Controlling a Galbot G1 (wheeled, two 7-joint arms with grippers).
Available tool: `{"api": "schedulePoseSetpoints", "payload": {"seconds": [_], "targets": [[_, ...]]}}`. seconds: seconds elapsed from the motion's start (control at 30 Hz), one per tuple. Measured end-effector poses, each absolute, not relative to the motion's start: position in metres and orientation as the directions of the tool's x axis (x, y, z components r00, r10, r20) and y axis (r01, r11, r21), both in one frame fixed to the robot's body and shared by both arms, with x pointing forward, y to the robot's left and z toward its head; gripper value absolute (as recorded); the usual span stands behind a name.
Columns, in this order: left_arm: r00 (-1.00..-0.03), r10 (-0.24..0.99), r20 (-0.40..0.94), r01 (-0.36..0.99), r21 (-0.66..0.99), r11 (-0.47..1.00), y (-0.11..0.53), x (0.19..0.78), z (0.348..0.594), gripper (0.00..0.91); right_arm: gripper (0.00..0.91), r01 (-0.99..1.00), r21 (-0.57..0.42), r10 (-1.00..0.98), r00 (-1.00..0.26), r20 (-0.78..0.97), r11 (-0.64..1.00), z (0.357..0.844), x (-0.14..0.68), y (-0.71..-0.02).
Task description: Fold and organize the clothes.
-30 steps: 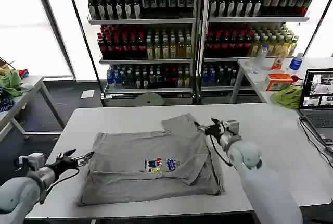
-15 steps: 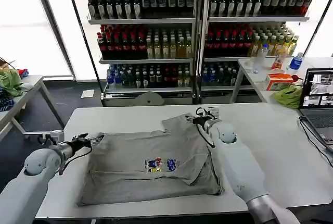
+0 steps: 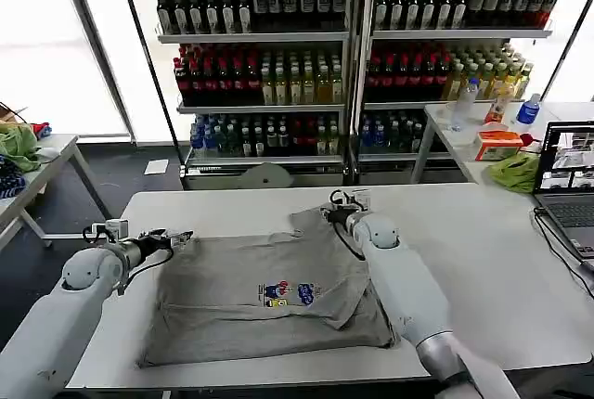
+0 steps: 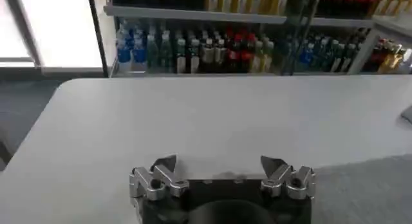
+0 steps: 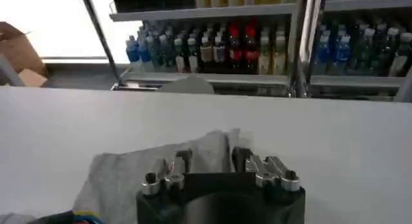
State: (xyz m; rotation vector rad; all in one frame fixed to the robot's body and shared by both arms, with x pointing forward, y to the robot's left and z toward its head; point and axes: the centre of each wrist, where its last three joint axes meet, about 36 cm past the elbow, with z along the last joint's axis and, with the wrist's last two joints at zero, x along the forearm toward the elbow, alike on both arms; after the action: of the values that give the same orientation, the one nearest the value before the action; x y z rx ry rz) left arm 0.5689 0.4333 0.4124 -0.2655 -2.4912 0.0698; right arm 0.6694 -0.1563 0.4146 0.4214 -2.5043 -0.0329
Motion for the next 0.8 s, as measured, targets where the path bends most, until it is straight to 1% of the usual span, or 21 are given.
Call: {"api": "schedulePoseSetpoints", "payload": {"seconds": [0.07, 0.13, 0.17, 0.2, 0.23, 0.4, 0.43, 0.47, 0.5, 0.53, 0.57, 0.77, 0.8], "targets": [[-0.783, 0.207, 0.587, 0.174, -0.113, 0.978, 0.433, 0.569, 0.412, 0.907, 0.0, -0.294, 0.117, -0.307, -0.773, 0.555, 0.949, 0.415, 0.67, -0.155], [-0.781, 0.207, 0.589, 0.175, -0.113, 0.978, 0.433, 0.569, 0.412, 0.887, 0.0, -0.294, 0.115, -0.307, -0.772, 0.556, 0.949, 0.414, 0.67, -0.154], [-0.78, 0.206, 0.59, 0.174, -0.112, 0.978, 0.434, 0.569, 0.412, 0.836, 0.0, -0.295, 0.117, -0.308, -0.771, 0.557, 0.948, 0.414, 0.67, -0.153], [-0.779, 0.206, 0.592, 0.174, -0.112, 0.978, 0.434, 0.568, 0.412, 0.725, 0.0, -0.295, 0.117, -0.309, -0.77, 0.558, 0.948, 0.414, 0.67, -0.152], [-0.778, 0.206, 0.594, 0.174, -0.112, 0.978, 0.434, 0.568, 0.411, 0.665, 0.0, -0.296, 0.119, -0.31, -0.769, 0.559, 0.948, 0.413, 0.67, -0.151], [-0.773, 0.215, 0.597, 0.18, -0.119, 0.976, 0.432, 0.562, 0.41, 0.625, 0.0, -0.297, 0.119, -0.311, -0.767, 0.561, 0.947, 0.412, 0.671, -0.149], [-0.772, 0.217, 0.597, 0.181, -0.121, 0.976, 0.431, 0.561, 0.409, 0.595, 0.0, -0.297, 0.119, -0.311, -0.767, 0.561, 0.947, 0.413, 0.671, -0.149], [-0.77, 0.22, 0.598, 0.182, -0.124, 0.975, 0.431, 0.559, 0.409, 0.514, 0.0, -0.298, 0.119, -0.311, -0.767, 0.561, 0.947, 0.413, 0.671, -0.149], [-0.769, 0.222, 0.599, 0.183, -0.127, 0.975, 0.431, 0.558, 0.409, 0.373, 0.0, -0.298, 0.118, -0.311, -0.767, 0.561, 0.947, 0.413, 0.671, -0.149], [-0.768, 0.223, 0.6, 0.183, -0.128, 0.975, 0.431, 0.556, 0.409, 0.373, 0.0, -0.298, 0.117, -0.311, -0.767, 0.561, 0.947, 0.413, 0.671, -0.149], [-0.768, 0.224, 0.6, 0.184, -0.128, 0.975, 0.432, 0.555, 0.409, 0.292, 0.0, -0.298, 0.117, -0.311, -0.768, 0.56, 0.947, 0.413, 0.671, -0.149], [-0.765, 0.227, 0.603, 0.182, -0.135, 0.974, 0.432, 0.545, 0.406, 0.282, 0.0, -0.298, 0.116, -0.31, -0.768, 0.561, 0.947, 0.413, 0.672, -0.147], [-0.764, 0.227, 0.604, 0.182, -0.135, 0.974, 0.432, 0.543, 0.405, 0.252, 0.0, -0.299, 0.116, -0.31, -0.768, 0.56, 0.947, 0.413, 0.672, -0.147]]}}
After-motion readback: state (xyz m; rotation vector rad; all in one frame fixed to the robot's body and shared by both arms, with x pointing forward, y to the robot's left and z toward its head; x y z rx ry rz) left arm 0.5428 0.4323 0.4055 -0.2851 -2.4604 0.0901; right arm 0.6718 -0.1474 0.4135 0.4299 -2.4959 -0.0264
